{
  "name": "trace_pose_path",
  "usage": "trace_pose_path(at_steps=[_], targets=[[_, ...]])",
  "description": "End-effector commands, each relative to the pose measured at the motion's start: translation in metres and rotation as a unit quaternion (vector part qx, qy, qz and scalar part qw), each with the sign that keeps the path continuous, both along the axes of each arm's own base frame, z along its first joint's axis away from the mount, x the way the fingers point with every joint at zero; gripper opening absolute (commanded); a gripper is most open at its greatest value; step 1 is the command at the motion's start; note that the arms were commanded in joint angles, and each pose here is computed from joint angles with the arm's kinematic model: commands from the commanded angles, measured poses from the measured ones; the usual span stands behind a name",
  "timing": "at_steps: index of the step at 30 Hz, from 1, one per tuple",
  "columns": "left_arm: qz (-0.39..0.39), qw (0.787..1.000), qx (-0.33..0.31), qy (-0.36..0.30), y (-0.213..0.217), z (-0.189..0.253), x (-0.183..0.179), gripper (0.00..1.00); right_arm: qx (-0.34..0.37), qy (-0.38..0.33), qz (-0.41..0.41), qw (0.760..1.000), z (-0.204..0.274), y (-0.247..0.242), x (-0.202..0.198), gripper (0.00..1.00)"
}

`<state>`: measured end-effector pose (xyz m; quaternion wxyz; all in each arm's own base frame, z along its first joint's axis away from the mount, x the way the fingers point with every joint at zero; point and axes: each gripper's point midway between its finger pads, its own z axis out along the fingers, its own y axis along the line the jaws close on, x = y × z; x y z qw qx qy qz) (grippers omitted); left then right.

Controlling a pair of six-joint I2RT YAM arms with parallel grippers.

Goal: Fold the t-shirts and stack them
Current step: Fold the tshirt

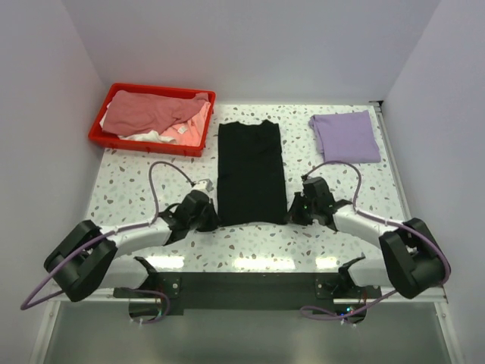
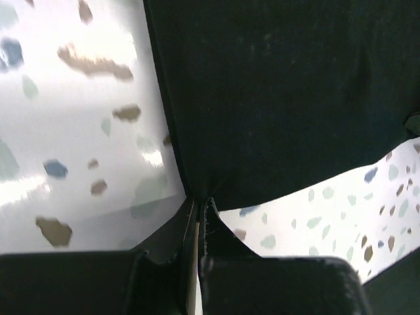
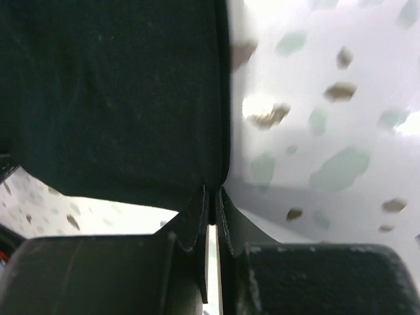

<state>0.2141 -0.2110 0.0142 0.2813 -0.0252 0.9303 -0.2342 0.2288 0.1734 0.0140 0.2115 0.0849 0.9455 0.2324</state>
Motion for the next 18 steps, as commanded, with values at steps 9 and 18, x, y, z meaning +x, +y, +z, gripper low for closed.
trace_pose_path(at_steps=[9,18], targets=[[0.023,0.995,0.025,0.094,0.046,-0.026,-0.100,0.00,-0.036,0.114,0.028,0.992,-0.023,-0.027,-0.120,0.00],[-0.001,0.999,-0.050,0.012,0.017,0.034,-0.076,0.00,-0.014,0.059,0.051,0.997,0.027,-0.019,-0.110,0.00]])
